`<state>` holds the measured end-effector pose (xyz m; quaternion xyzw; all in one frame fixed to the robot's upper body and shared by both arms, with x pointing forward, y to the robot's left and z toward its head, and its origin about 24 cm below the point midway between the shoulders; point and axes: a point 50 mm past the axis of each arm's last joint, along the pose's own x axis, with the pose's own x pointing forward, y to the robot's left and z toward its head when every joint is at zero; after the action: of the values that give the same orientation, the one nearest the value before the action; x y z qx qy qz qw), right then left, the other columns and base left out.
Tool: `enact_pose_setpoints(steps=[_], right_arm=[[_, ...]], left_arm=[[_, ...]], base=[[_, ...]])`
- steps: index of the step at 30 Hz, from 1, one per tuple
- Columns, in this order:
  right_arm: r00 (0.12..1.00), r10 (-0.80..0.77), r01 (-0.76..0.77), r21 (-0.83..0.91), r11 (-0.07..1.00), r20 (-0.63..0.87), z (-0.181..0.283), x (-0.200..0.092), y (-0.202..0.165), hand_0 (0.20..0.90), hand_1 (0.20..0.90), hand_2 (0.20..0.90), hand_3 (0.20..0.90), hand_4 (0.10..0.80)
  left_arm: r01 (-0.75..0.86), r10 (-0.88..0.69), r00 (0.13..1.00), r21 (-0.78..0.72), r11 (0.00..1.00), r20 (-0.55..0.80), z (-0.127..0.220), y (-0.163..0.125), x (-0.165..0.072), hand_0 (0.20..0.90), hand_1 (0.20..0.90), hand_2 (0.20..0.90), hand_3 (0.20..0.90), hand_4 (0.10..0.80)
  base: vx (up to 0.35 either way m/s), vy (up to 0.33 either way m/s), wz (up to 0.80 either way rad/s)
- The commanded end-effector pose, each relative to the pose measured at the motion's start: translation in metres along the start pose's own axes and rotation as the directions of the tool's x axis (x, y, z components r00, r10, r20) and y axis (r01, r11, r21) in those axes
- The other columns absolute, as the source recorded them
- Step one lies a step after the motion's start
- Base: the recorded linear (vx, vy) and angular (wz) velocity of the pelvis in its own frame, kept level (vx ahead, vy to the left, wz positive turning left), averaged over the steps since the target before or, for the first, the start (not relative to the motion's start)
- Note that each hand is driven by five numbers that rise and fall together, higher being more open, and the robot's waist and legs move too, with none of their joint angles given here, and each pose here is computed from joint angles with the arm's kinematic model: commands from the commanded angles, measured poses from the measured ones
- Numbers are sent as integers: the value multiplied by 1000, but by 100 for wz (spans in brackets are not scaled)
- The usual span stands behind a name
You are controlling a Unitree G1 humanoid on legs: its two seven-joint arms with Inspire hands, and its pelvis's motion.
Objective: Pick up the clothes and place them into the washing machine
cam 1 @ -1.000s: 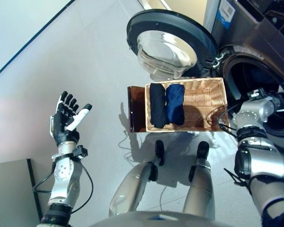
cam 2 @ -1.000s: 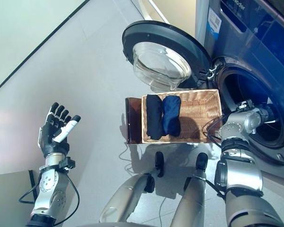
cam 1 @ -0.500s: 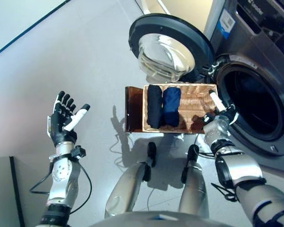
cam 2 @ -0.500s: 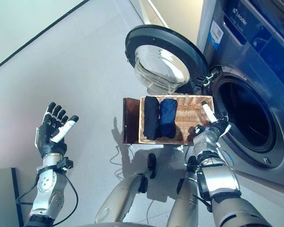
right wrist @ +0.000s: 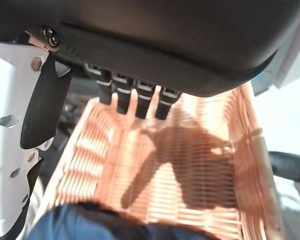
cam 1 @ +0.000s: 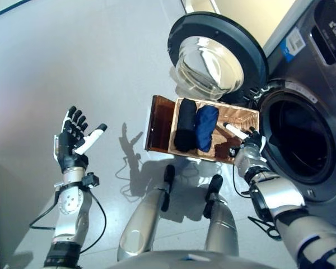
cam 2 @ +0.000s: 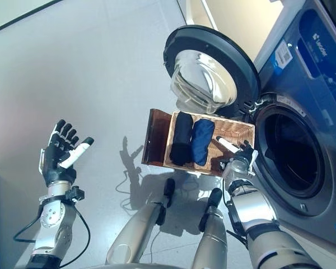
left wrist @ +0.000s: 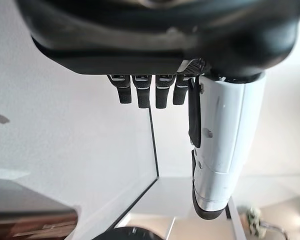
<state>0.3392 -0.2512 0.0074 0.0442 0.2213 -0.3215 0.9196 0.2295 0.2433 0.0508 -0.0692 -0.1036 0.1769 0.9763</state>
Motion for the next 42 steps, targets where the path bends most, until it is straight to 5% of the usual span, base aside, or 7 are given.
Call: enact_pose_setpoints(steps=[1,19,20,22,26,29,42], right_arm=[[990,41,-37,-27,999,135,33,-1,12,900,900,900,900,800],[985,10,-12,11,1000,169,60,-7,29,900,900,900,900,800],[985,5,-8,18,1000,173,63,-7,29,837,837,837,837,755],[983,-1,-5,36,999,182,68,-8,30,480,480,480,480,500],[988,-41,29,80,996,152,68,-5,21,417,417,417,417,455],[988,-79,68,83,994,135,68,-1,10,200,200,200,200,300],[984,-130,123,69,990,118,52,3,-3,200,200,200,200,300]], left_arm=[[9,-7,950,-6,1000,311,62,2,11,900,900,900,900,800],[48,-28,916,-41,998,400,80,-18,12,900,900,900,900,800],[51,-30,910,-40,998,413,83,-19,12,900,900,900,900,800],[38,-18,905,-39,998,425,85,-19,13,900,900,900,900,800],[35,-9,902,-52,998,431,86,-20,14,900,900,900,900,800],[31,-10,902,-41,999,433,87,-18,13,900,900,900,900,800],[65,-51,915,-20,998,400,81,-18,3,900,900,900,900,800]], base=[[14,-5,22],[17,11,15],[-16,22,9],[-10,5,11],[8,17,15],[-7,35,13],[9,22,-4]])
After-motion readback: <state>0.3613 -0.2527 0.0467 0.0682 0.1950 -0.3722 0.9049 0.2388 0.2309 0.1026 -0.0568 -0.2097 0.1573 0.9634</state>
